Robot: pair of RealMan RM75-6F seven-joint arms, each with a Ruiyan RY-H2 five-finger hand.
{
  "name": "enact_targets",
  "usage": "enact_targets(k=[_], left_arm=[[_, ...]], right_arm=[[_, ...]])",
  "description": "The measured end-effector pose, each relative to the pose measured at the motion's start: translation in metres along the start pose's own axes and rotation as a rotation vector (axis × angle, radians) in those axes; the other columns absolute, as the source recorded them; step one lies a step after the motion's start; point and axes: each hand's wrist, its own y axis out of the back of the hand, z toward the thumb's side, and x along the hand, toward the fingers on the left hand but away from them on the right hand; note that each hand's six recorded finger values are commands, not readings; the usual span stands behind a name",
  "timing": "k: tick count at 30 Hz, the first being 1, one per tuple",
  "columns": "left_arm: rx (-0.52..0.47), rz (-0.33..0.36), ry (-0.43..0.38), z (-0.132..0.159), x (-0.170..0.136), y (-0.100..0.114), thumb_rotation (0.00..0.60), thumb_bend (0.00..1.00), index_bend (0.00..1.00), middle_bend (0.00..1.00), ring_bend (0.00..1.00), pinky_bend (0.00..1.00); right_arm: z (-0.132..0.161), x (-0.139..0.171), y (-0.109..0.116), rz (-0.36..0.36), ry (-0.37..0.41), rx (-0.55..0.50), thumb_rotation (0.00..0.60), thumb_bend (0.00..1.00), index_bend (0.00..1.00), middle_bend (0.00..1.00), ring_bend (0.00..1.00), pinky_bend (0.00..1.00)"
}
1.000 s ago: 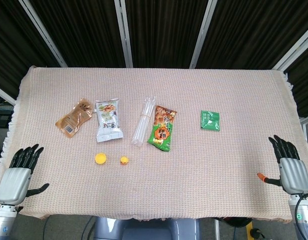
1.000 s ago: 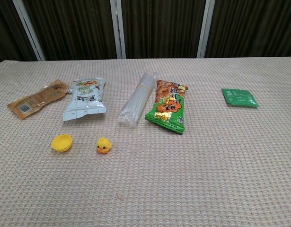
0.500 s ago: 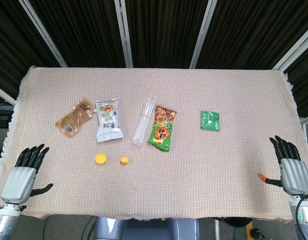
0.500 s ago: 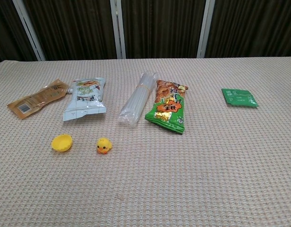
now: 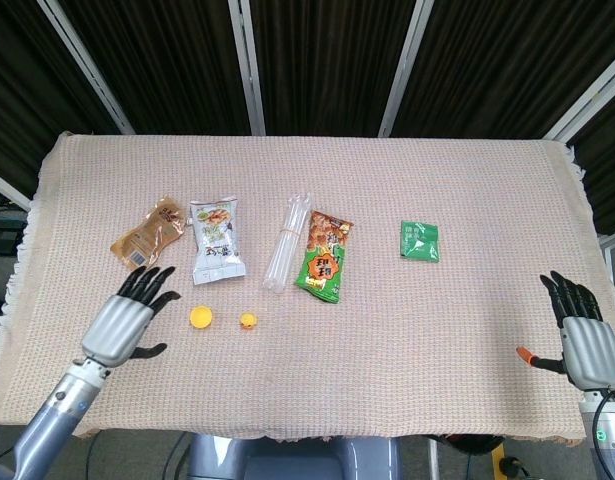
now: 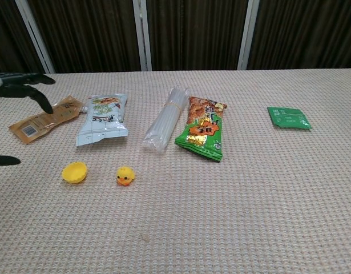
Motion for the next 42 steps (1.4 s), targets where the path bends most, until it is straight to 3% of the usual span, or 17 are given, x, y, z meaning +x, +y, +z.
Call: enact_targets(k=[8,17,23,28,42], left_arm=[[0.022,-0.058,-0.077,0.038,0.057,-0.017,0.600,0.22,0.37,0.00,0.00,0.02],[0.077,-0.140,-0.082,0.064,0.091,-0.049,0.600,0.23,0.34,0.00,0.00,0.01],[0.097,-0.180,-0.069,0.074,0.101,-0.065,0.600,0.23,0.35,0.00,0.00,0.01],[0.083,-0.198,-0.057,0.081,0.107,-0.074,0.600,0.30,0.37,0.00,0.00,0.01],[0.110,-0.216,-0.040,0.082,0.114,-0.081,0.600,0.38,0.39,0.00,0.00,0.02]], right_arm=[[0.000,0.000,0.000,0.002,0.000,-0.011,0.600,0.02,0.00,0.00,0.00,0.00],[-0.001,0.000,0.001,0.003,-0.002,-0.024,0.600,0.02,0.00,0.00,0.00,0.00],[-0.001,0.000,0.001,0.004,-0.003,-0.033,0.600,0.02,0.00,0.00,0.00,0.00],[-0.001,0.000,0.002,0.004,-0.004,-0.037,0.600,0.02,0.00,0.00,0.00,0.00],[-0.001,-0.001,0.003,-0.003,-0.003,-0.044,0.600,0.02,0.00,0.00,0.00,0.00]])
